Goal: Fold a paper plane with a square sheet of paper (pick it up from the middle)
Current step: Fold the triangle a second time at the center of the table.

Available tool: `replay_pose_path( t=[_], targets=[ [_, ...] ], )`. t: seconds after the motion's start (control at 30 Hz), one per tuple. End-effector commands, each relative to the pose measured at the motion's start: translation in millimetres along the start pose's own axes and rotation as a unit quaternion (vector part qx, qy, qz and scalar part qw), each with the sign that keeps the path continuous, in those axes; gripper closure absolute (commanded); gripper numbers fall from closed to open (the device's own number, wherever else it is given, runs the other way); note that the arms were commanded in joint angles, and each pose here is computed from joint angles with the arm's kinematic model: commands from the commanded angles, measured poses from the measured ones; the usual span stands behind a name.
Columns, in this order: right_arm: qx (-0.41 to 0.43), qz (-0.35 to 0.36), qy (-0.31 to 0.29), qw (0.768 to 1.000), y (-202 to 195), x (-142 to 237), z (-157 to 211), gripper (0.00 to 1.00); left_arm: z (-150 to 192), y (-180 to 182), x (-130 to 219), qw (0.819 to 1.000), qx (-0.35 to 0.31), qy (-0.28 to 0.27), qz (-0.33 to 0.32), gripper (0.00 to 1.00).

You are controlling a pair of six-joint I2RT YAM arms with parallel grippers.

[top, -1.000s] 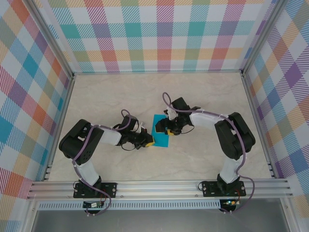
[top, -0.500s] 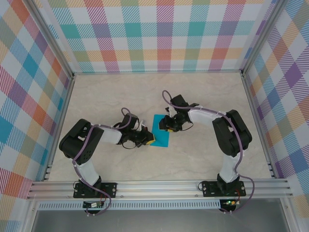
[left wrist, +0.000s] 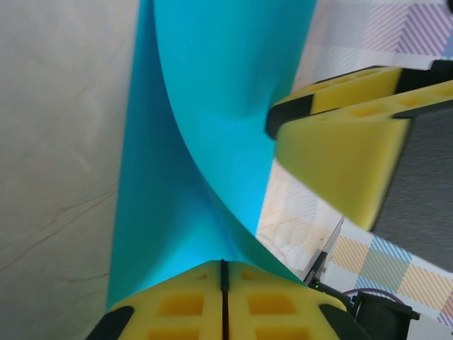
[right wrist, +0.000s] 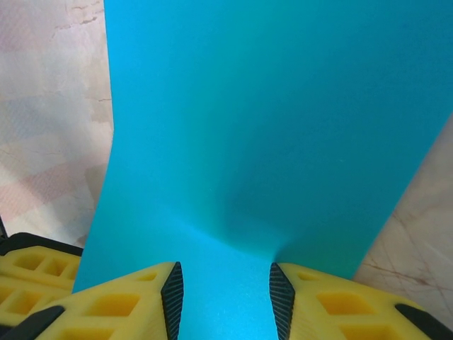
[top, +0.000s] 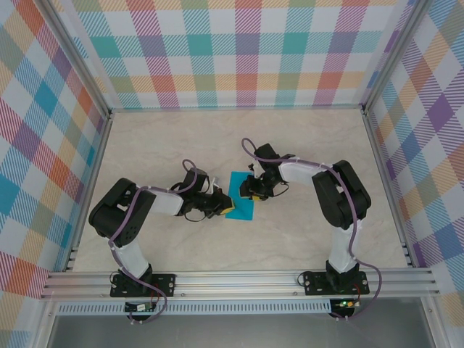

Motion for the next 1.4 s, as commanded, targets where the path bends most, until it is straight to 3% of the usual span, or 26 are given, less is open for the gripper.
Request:
replay_pose_path(
  t=[0.0, 0.27, 0.57, 0.8, 0.93, 1.1, 1.2, 1.37],
  targets=[
    [-0.015, 0.039, 0.019, 0.999, -17.5, -14.1, 5.6, 0.60, -14.7, -31.1, 0.9, 0.998, -0.039, -0.022, 0.049, 0.89],
    [-0.021, 0.038, 0.021, 0.999, -17.1, -13.3, 6.6, 0.61, -25.4, -34.6, -6.3, 0.997, -0.034, -0.033, 0.062, 0.87],
    [-0.034, -0.012, -0.039, 0.999, 10.9, 28.6, -4.6, 0.65, -27.0, -33.4, -12.5, 0.997, -0.030, -0.031, 0.061, 0.87],
    [-0.035, -0.041, -0.087, 0.995, 9.9, 60.0, 4.9, 0.56, -29.1, -32.5, -14.0, 0.997, -0.030, -0.033, 0.058, 0.87],
    [0.008, -0.097, -0.069, 0.993, 18.2, 66.1, 22.6, 0.48, -29.3, -32.2, -14.3, 0.997, -0.029, -0.033, 0.057, 0.87],
    [0.031, -0.131, -0.024, 0.991, 22.1, 59.5, 39.0, 0.47, -29.4, -31.8, -14.1, 0.997, -0.031, -0.033, 0.055, 0.88],
    [0.031, -0.119, -0.018, 0.992, 20.2, 54.0, 38.4, 0.51, -28.6, -30.7, -14.1, 0.998, -0.030, -0.033, 0.054, 0.88],
    [0.029, -0.105, -0.020, 0.994, 18.4, 47.4, 31.3, 0.65, -28.1, -30.4, -13.9, 0.998, -0.029, -0.033, 0.053, 0.88]
  ],
)
Point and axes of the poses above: each hand's point on the last joint's axis, 136 mm out from that joint toward the fingers, its own x axis back along the fingers, its own y axis along the line the jaws close on, z = x × y, the point moved 4 cm from there along x, back along the fingers, and after that the axes turned 15 degrees about -x, right-handed, at the moved point
